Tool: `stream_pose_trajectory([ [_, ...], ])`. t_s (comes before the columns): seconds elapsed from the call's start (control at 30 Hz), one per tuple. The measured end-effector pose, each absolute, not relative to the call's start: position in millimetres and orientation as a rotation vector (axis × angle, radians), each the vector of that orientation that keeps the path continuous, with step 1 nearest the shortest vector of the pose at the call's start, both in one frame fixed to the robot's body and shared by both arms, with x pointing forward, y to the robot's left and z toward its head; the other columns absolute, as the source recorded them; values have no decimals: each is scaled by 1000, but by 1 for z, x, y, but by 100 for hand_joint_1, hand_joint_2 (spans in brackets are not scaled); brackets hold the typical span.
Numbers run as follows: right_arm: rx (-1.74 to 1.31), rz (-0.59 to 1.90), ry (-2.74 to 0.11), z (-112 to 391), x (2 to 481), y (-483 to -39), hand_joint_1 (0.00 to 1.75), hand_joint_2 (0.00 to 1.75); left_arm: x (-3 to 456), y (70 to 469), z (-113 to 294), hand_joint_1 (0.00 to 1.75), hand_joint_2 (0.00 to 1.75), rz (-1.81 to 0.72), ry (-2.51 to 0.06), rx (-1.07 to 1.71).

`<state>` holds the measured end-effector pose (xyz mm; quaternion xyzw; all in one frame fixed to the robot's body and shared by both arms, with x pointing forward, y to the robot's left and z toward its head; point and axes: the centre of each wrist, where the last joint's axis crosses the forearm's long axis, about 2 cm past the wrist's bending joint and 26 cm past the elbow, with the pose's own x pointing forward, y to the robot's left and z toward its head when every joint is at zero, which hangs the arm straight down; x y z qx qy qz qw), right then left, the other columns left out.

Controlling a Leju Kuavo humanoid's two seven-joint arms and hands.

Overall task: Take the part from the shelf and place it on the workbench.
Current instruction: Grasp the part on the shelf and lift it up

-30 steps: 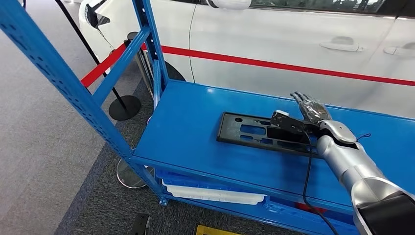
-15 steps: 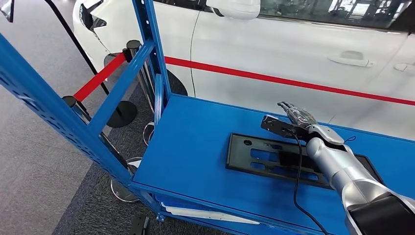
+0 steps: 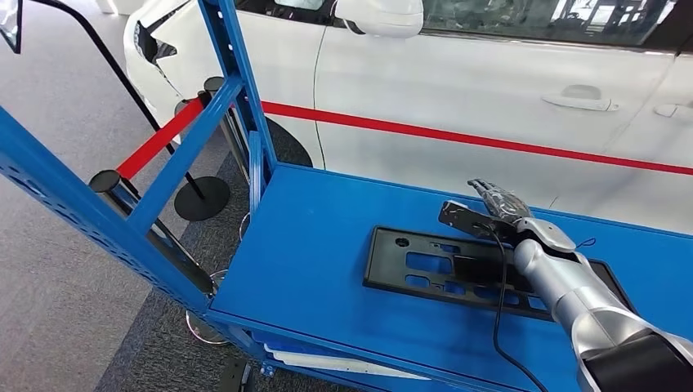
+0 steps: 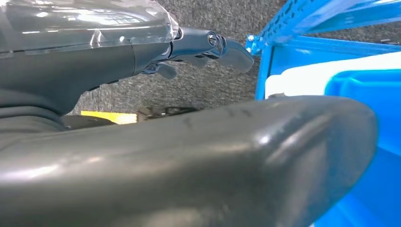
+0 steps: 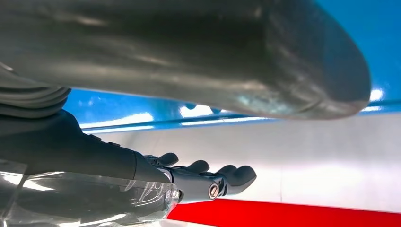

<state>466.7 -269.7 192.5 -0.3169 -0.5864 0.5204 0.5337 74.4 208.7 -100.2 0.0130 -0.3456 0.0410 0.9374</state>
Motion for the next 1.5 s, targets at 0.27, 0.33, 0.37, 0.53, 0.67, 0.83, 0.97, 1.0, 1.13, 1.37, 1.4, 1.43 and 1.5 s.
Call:
stream_pose_trajectory([
  [0.27, -757, 1244, -1395, 192, 466, -270, 0, 0, 75, 209, -100, 0, 0, 70, -690, 38],
  [0.33, -761, 1244, -1398, 193, 467, -270, 0, 0, 75, 209, -100, 0, 0, 68, -686, 38],
  [0.37, -762, 1244, -1398, 193, 467, -271, 0, 0, 74, 209, -100, 0, 0, 67, -684, 38],
  [0.53, -767, 1243, -1396, 194, 468, -273, 0, 0, 75, 209, -100, 0, 0, 59, -686, 36],
  [0.67, -768, 1247, -1391, 192, 466, -272, 0, 0, 75, 209, -100, 0, 0, 54, -687, 34],
  [0.83, -786, 1251, -1409, 197, 468, -270, 0, 0, 76, 207, -100, 0, 0, 53, -689, 32],
  [0.97, -780, 1256, -1424, 201, 470, -266, 0, 0, 75, 208, -100, 0, 0, 52, -685, 35],
  [1.0, -778, 1256, -1426, 202, 471, -265, 0, 0, 75, 208, -100, 0, 0, 52, -685, 35],
  [1.13, -766, 1263, -1424, 202, 471, -265, 0, 0, 76, 209, -100, 0, 0, 51, -684, 37],
  [1.37, -771, 1248, -1432, 202, 470, -265, 0, 0, 77, 211, -100, 0, 0, 48, -688, 39],
  [1.4, -769, 1247, -1437, 202, 470, -265, 0, 0, 78, 211, -100, 0, 0, 46, -688, 39],
  [1.43, -767, 1247, -1441, 201, 470, -265, 0, 0, 78, 211, -100, 0, 0, 44, -689, 40],
  [1.5, -763, 1247, -1445, 201, 470, -265, 0, 0, 80, 211, -100, 0, 0, 40, -691, 41],
])
